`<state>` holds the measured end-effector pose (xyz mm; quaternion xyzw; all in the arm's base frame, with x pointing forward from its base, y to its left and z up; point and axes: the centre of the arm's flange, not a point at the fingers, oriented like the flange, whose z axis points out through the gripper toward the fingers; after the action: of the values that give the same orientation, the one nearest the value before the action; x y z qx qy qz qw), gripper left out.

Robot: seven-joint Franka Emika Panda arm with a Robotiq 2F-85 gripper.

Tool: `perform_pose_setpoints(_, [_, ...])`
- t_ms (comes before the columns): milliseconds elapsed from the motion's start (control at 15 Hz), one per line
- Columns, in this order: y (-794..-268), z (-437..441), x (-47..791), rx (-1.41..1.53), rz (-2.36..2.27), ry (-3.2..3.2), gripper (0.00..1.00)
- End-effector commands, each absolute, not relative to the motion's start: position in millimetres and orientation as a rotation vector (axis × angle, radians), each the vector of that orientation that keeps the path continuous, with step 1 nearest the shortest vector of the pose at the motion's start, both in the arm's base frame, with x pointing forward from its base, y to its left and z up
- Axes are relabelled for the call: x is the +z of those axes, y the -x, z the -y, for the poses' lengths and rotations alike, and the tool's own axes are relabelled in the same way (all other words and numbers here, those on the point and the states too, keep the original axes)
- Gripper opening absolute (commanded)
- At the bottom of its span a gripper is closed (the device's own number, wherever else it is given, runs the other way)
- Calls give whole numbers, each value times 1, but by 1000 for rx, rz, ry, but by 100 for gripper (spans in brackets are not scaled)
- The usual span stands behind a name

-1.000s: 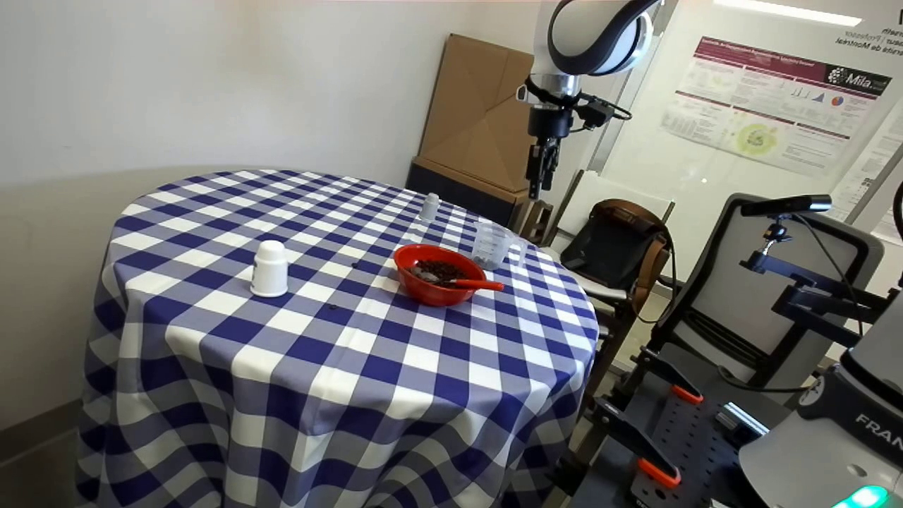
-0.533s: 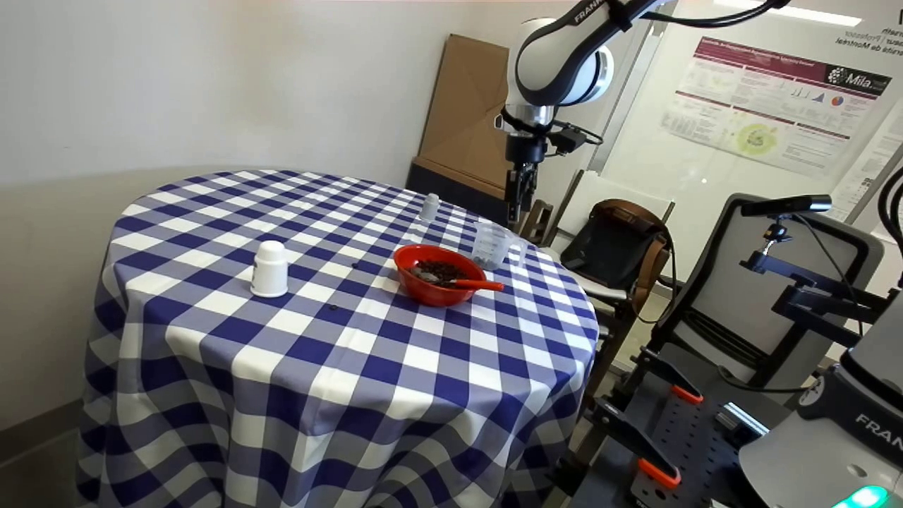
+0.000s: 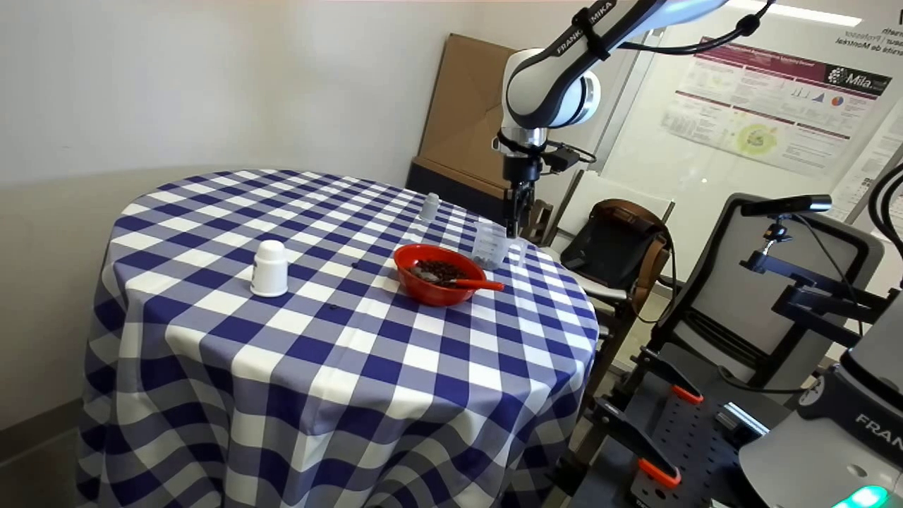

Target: Pour the contents in the clear jug into the red bowl

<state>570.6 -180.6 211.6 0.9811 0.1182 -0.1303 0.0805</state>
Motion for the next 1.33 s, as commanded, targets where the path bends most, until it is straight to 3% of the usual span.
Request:
perform_pose_setpoints(0, [-580,190,198,-425,-377,-2955,100])
perform_pose_setpoints(333, [-581,185,182,-462,-406,-2954,100])
perform_pose_setpoints(400, [-582,184,180,-462,-410,-2954,75])
perform_pose_setpoints(467, [-583,183,178,-464,-415,-2948,74])
perform_pose_setpoints(600, [-584,183,178,-464,-416,-2947,61])
perform_pose_setpoints(1000, [-586,186,183,-457,-421,-2944,13])
perform_pose_setpoints(1067, [-586,186,185,-456,-424,-2943,8])
perform_pose_setpoints(1200, [-587,187,188,-450,-427,-2941,11])
perform_pose_setpoints(1267, [-588,188,189,-448,-430,-2939,8])
